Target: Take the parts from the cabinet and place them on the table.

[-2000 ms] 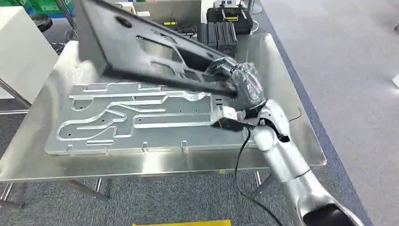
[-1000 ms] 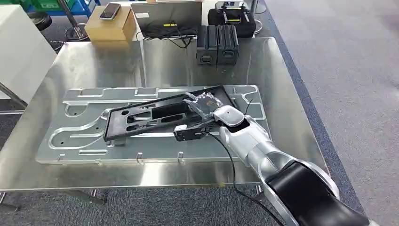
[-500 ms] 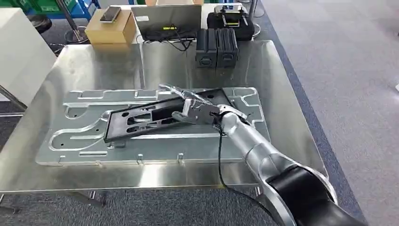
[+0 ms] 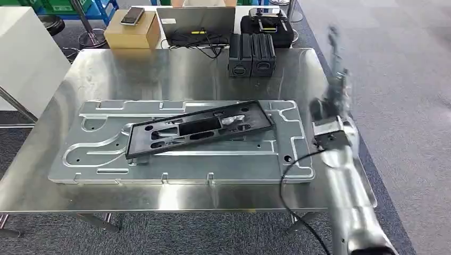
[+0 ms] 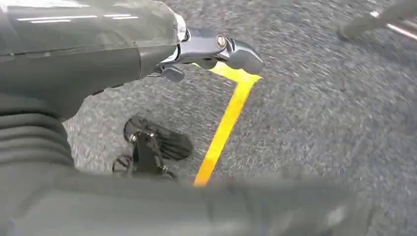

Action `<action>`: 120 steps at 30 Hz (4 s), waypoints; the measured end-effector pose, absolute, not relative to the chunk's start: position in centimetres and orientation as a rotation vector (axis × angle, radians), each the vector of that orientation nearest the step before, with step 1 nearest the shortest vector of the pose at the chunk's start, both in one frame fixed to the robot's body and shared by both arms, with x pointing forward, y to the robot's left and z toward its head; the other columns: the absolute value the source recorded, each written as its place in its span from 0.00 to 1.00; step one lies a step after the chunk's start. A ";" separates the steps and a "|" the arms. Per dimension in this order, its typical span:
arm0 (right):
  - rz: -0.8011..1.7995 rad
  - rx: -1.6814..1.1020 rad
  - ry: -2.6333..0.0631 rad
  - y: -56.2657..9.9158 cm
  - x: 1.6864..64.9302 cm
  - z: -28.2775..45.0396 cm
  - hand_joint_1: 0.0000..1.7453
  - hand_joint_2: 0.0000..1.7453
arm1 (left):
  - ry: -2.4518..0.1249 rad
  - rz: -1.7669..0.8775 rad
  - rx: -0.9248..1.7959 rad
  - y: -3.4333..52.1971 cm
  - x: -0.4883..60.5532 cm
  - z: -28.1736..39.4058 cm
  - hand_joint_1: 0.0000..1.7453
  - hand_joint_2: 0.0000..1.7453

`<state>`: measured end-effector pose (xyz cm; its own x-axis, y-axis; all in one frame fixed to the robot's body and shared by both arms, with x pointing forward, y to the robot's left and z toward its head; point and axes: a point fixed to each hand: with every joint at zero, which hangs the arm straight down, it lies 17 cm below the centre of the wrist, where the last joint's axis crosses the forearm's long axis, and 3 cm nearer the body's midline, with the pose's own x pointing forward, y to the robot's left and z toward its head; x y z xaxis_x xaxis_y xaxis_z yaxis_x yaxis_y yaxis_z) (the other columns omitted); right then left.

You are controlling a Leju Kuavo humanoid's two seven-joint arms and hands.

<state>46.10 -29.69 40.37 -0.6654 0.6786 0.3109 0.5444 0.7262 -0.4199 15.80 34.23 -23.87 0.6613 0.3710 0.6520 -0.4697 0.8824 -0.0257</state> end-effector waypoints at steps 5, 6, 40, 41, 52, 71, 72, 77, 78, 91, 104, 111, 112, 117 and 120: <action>0.488 -1.471 -2.070 -42.7 39.2 32.3 0.00 0.00 | -0.690 0.495 0.152 33.9 14.8 -24.1 0.00 0.00; 0.515 -1.511 -1.993 -44.2 38.1 30.8 0.00 0.00 | -0.691 0.498 0.151 33.9 14.9 -24.1 0.00 0.00; 0.221 -0.976 -0.191 -63.0 6.9 -17.2 0.00 0.00 | -0.701 0.574 0.148 33.4 14.9 -24.0 0.00 0.00; 0.157 -0.897 -0.143 -61.4 5.5 -18.9 0.00 0.00 | -0.703 0.574 0.148 33.4 14.9 -23.9 0.00 0.00; -0.012 -0.395 -0.012 -44.7 2.2 -26.8 0.00 0.00 | -0.677 0.549 0.141 33.0 15.1 -24.2 0.00 0.00; 0.028 -0.111 0.055 -30.7 2.9 -28.3 0.00 0.00 | -0.334 0.293 0.007 25.8 10.2 -27.1 0.00 0.00; 0.025 -0.109 0.052 -30.6 2.9 -28.3 0.00 0.00 | -0.326 0.283 0.005 25.6 10.1 -27.2 0.00 0.00; 0.018 -0.106 0.047 -29.7 2.9 -28.4 0.00 0.00 | -0.319 0.245 -0.002 25.3 10.0 -27.2 0.00 0.00; 0.017 -0.105 0.046 -29.6 2.8 -28.4 0.00 0.00 | -0.316 0.243 -0.003 25.2 9.8 -27.2 0.00 0.00; 0.013 -0.103 0.038 -29.2 3.2 -28.4 0.00 0.00 | -0.333 0.233 -0.012 24.8 10.3 -27.1 0.00 0.00; 0.016 -0.077 -0.002 -29.3 3.7 -28.4 0.00 0.00 | -0.347 0.260 -0.015 24.5 10.7 -26.9 0.00 0.00; -0.009 -0.077 0.003 -29.6 3.1 -28.4 0.00 0.00 | -0.345 0.260 -0.013 24.4 10.5 -27.0 0.00 0.00; -0.013 -0.077 0.004 -29.6 2.9 -28.4 0.00 0.00 | -0.345 0.259 -0.013 24.4 10.5 -27.0 0.00 0.00; -0.018 -0.077 0.000 -29.7 3.0 -28.4 0.00 0.00 | -0.351 0.257 -0.011 24.4 10.5 -26.9 0.00 0.00; -0.020 -0.077 -0.006 -29.7 3.4 -28.4 0.00 0.00 | -0.358 0.257 -0.008 24.5 10.6 -26.9 0.00 0.00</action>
